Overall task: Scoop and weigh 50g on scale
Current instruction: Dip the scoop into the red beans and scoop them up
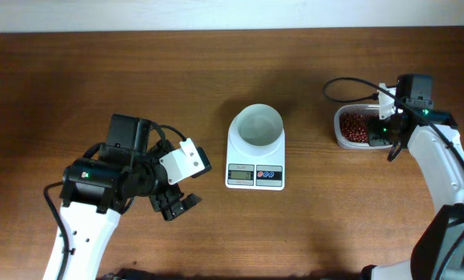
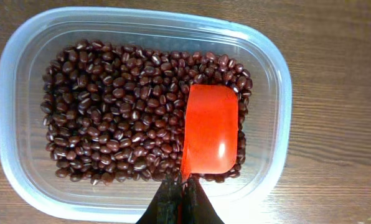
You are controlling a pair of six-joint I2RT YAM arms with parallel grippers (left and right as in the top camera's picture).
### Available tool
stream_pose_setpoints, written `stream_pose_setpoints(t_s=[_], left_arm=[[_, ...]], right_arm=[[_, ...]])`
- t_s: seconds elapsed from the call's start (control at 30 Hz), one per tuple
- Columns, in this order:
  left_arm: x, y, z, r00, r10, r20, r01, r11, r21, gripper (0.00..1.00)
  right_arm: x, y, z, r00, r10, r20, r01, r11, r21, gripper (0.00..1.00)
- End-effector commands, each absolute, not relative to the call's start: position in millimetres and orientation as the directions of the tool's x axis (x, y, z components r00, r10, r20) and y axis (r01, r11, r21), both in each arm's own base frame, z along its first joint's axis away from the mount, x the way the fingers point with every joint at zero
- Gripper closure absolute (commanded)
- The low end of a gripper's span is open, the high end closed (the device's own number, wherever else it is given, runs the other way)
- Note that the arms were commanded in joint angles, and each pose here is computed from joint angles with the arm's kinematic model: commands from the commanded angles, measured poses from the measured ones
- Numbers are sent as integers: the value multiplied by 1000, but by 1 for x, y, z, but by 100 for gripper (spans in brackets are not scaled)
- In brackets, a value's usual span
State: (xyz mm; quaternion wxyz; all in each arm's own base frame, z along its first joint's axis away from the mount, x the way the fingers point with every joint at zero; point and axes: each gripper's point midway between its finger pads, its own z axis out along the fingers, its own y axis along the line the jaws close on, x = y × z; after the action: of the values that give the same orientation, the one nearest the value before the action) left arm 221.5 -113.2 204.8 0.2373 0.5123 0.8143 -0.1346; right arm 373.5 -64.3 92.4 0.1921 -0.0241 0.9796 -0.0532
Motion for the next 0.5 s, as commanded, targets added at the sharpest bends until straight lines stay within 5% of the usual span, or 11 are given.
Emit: stream_pose_setpoints(t_s=[0.0,0.33,0.47], left_arm=[[220,-115,206,-354,764,-539,902,432,20,1],[220,-115,206,-354,764,-539,902,432,20,1],[220,-115,206,-354,764,-539,902,432,20,1]], right_arm=[[377,-57,91,-926,-7,-378,14,999,-52,96],[377,-51,93,-907,172,-385,92,972,218,96],[364,-62,72,-921,264,-287,173,937,305,96]])
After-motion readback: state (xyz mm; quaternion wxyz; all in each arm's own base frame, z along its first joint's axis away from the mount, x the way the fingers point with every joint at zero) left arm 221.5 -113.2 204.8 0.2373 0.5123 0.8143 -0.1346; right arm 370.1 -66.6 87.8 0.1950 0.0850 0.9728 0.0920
